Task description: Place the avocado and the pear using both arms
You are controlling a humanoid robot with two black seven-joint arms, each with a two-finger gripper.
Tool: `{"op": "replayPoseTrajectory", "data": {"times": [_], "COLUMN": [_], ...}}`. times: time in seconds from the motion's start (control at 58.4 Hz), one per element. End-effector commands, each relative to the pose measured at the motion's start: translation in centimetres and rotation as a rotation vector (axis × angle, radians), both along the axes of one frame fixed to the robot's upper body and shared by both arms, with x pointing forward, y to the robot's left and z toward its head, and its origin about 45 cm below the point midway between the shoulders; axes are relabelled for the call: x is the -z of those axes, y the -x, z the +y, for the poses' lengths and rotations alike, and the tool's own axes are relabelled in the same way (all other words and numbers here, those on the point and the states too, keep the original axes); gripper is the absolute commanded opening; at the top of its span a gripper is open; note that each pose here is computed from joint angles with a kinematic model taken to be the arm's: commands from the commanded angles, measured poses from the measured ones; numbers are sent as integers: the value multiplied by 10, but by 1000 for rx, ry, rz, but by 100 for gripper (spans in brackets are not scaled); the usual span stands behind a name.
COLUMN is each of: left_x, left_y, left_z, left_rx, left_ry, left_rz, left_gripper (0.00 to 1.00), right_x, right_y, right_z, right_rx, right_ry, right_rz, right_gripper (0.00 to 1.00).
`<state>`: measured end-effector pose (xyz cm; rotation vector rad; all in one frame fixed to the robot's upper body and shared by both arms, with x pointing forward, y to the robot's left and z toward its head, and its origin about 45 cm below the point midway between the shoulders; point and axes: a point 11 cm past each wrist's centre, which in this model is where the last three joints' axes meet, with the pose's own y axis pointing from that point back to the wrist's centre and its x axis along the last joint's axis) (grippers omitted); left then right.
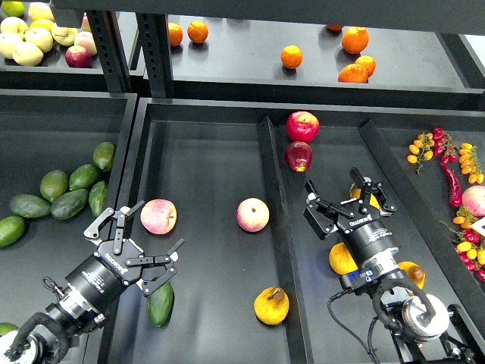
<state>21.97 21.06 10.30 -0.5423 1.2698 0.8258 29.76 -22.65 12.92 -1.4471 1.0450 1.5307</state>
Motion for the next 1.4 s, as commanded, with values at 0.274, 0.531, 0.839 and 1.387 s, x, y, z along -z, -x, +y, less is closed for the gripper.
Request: {"op": "replayPoseTrajectory", "data": {"times": [0.274,0.531,0.839,1.387], "left_x": [1,1,2,2], "left_y": [1,1,2,1], "left_z": [-2,-2,-2,-5], "left_rx": [10,9,10,28], "left_ry": [0,-1,-1,-3], "left_rz": [3,4,7,7], "left_gripper": [100,100,100,100], "right_x": [1,1,1,1], "right_y": [1,1,1,2], "right_z": [0,1,1,4], "right_rx": [-1,-3,-3,-15], "right_ry": [0,0,1,-1], "right_rz": [1,2,0,3], "right_gripper": [100,100,100,100]}}
